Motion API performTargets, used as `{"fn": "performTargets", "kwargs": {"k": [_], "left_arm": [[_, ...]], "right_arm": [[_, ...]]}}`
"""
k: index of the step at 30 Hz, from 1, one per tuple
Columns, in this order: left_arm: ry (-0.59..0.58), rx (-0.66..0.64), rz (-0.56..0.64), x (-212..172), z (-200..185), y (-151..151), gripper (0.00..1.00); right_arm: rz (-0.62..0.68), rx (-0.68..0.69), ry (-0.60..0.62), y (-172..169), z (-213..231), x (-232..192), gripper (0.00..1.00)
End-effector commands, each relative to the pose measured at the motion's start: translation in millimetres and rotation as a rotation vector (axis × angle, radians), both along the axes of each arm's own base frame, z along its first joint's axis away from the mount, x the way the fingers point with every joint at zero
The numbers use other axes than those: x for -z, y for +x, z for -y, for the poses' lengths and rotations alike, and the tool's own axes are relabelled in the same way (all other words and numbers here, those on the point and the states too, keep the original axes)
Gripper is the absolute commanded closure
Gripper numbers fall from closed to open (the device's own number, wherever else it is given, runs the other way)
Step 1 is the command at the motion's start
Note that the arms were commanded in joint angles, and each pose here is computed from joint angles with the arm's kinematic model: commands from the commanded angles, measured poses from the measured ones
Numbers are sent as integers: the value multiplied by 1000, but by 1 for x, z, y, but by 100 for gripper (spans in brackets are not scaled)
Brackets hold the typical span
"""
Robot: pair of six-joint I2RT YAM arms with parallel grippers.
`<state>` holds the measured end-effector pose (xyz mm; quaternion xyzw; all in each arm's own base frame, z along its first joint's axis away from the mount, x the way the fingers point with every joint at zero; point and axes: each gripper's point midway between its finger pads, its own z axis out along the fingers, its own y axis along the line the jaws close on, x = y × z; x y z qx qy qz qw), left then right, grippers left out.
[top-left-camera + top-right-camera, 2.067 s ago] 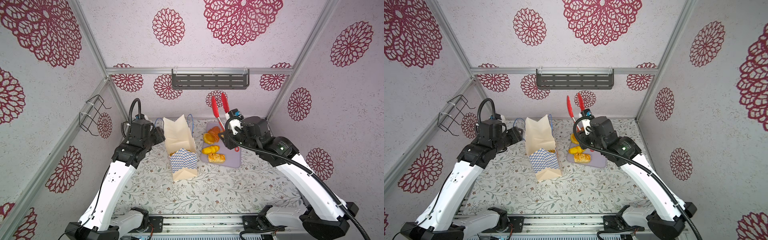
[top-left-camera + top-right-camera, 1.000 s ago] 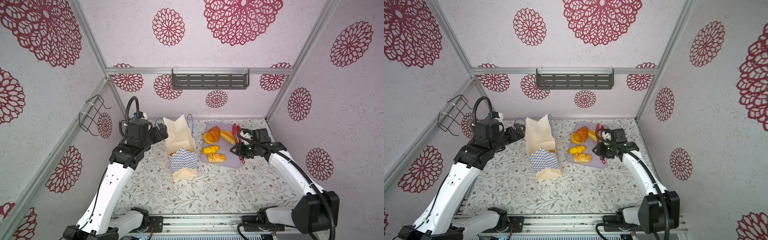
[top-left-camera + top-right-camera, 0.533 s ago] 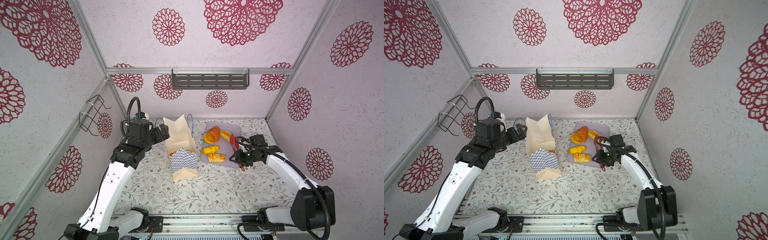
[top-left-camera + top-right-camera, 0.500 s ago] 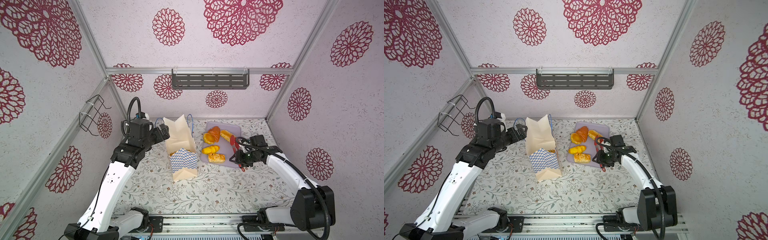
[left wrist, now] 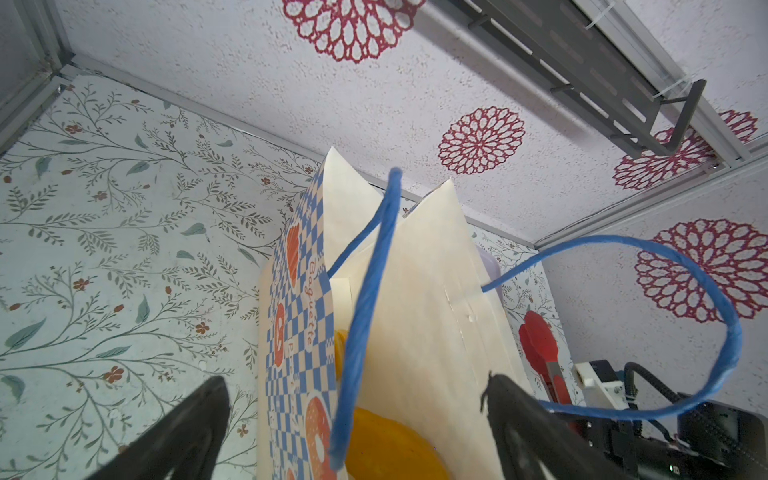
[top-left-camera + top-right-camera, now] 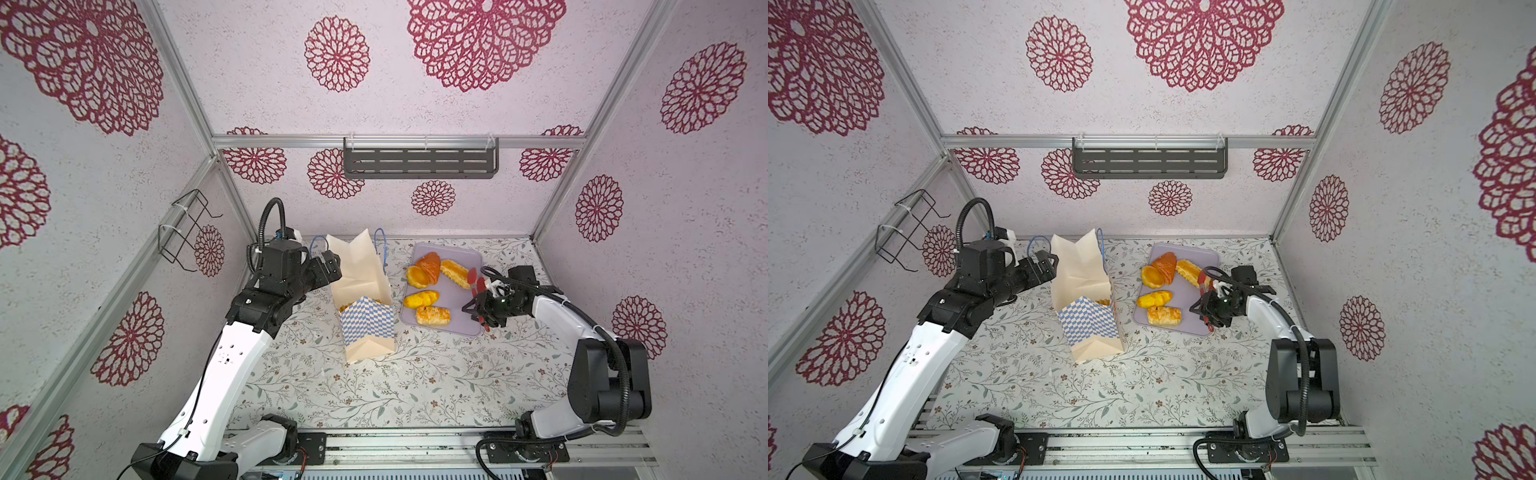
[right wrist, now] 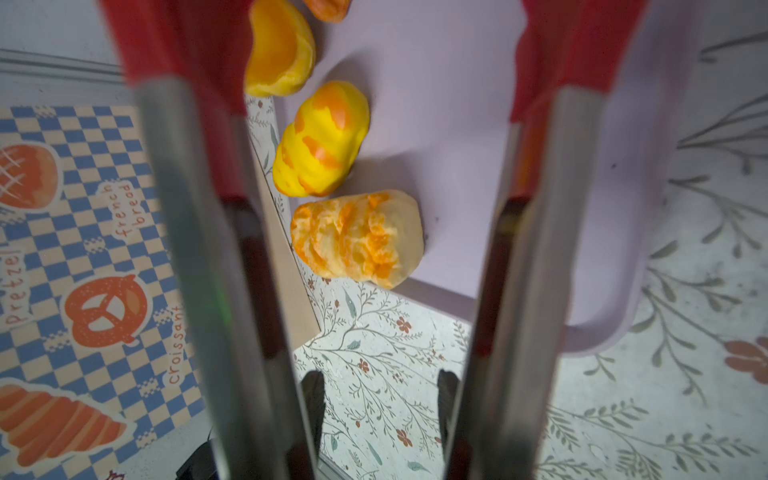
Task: Place the fake bread into the paper bag
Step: 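Lower the tongs toward the pale bun with orange streaks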
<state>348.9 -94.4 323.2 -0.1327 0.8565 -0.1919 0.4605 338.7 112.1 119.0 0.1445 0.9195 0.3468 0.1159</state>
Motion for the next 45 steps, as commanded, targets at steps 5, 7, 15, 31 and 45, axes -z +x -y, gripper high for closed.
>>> {"fn": "performTargets", "kwargs": {"k": [5,7,15,31,45], "left_arm": [[-14,2,36,-6,0,2,0],[-13,1,38,-7,0,2,0],[-9,2,53,-13,-1,4,0],[-25,1,54,-14,0,4,0],[-27,-6,49,-11,-1,3,0]], "right_arm": [[48,-6,59,14,-2,-15,52],[39,-21,56,6,-6,-13,52],[3,-88,41,-45,-18,-15,49],[-95,-267,13,-103,-58,3,46],[-145,-318,25,-117,-72,24,45]]}}
